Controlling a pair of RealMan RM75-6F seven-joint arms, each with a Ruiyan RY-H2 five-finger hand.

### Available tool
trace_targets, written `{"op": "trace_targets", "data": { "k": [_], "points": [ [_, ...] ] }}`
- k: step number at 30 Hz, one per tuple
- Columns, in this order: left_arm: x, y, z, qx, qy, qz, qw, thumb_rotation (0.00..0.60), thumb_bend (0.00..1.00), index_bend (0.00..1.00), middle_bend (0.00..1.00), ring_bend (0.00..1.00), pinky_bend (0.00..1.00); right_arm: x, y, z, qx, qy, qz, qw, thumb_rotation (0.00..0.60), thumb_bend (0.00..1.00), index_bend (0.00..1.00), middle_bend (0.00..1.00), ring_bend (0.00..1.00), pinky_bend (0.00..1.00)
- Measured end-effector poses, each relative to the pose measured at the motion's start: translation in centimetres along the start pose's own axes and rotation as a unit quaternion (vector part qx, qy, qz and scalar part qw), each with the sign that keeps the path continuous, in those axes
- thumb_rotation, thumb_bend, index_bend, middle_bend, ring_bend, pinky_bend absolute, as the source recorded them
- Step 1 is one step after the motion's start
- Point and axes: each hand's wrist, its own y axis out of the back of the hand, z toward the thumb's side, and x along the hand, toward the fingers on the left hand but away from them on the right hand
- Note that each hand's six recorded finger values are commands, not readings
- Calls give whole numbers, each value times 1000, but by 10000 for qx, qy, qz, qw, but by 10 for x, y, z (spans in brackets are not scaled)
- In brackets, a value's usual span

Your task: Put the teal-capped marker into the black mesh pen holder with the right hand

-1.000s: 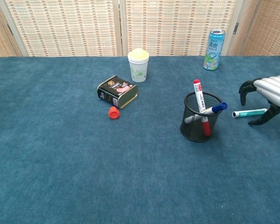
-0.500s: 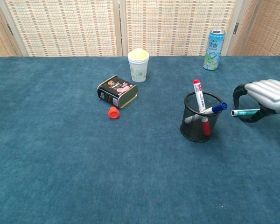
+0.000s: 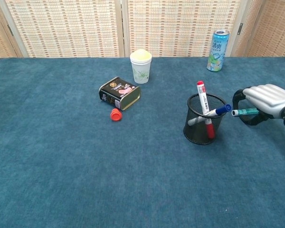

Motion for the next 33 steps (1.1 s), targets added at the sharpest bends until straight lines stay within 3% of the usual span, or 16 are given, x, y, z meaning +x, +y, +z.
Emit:
{"op": "trace_targets", "data": {
  "k": [5,16,23,33],
  "points": [
    [0,-1,0,8,-7,-15,10000,600,305,32,0,53,275,2,1,1,23,13,-79,10000,600,177,595,238,180,217],
    [-1,-1,1,17,-16,-15,10000,600,305,32,0,53,276,9,10,-2,-7,22,-332,9994,600,187,600,238,235,238],
    [-1,-1,3,29,-41,-4,10000,600,305,32,0,52,275,17,26,0,-216,108,-645,9976,600,193,606,238,236,261],
    [-2,0,3,25,-43,2,10000,600,305,32,0,52,276,28,46,3,-310,167,-824,9960,600,201,607,238,236,261]
  ]
}}
